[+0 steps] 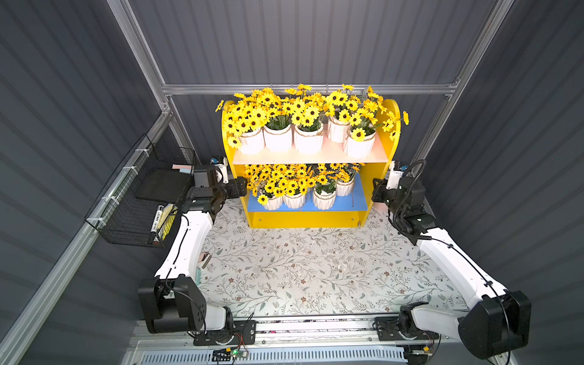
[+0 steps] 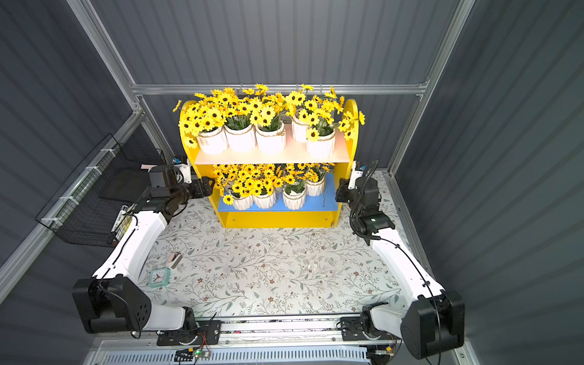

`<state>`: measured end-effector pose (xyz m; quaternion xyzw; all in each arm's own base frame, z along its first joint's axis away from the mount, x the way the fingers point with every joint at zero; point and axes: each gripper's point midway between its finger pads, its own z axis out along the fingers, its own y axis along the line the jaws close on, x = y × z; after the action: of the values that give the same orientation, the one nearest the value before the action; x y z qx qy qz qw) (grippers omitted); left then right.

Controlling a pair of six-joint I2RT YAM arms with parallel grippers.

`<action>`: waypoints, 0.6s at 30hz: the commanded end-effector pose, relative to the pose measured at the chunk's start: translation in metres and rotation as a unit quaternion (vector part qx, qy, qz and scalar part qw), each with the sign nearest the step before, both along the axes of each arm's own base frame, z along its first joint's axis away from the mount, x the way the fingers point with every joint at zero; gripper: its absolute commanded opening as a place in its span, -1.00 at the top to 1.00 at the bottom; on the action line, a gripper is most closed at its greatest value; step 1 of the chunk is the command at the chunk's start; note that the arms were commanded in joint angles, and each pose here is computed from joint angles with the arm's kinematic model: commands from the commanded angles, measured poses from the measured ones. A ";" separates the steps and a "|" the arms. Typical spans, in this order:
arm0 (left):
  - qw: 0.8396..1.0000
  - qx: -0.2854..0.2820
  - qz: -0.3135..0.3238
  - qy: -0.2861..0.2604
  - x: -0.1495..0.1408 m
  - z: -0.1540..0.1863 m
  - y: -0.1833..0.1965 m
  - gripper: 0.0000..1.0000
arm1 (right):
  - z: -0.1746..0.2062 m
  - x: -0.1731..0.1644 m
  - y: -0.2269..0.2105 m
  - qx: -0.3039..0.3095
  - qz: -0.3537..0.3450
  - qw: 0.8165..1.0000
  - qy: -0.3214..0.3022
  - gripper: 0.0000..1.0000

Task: Take the sunflower pots off the shelves
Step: Move the shelf to the center of the board.

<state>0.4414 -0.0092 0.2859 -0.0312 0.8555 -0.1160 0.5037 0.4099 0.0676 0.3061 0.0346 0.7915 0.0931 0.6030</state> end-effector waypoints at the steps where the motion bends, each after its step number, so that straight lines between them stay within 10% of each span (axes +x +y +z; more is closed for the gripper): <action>1: 0.999 0.000 0.022 -0.031 -0.008 0.022 0.008 -0.85 | 0.056 -0.012 -0.033 -0.006 -0.052 0.997 -0.064 0.08; 10: 0.998 0.007 0.058 -0.022 -0.036 0.027 0.018 -0.99 | 0.041 -0.022 -0.028 -0.021 -0.031 0.999 -0.018 -0.96; 18: 0.997 -0.018 0.038 -0.060 -0.103 0.037 0.004 -0.99 | 0.051 -0.078 0.009 -0.044 0.032 0.999 -0.007 -0.98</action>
<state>0.3581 0.0019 0.3252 -0.0684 0.8229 -0.0886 0.5571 0.3550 0.0605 0.3496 0.0190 0.7856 0.0796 0.6133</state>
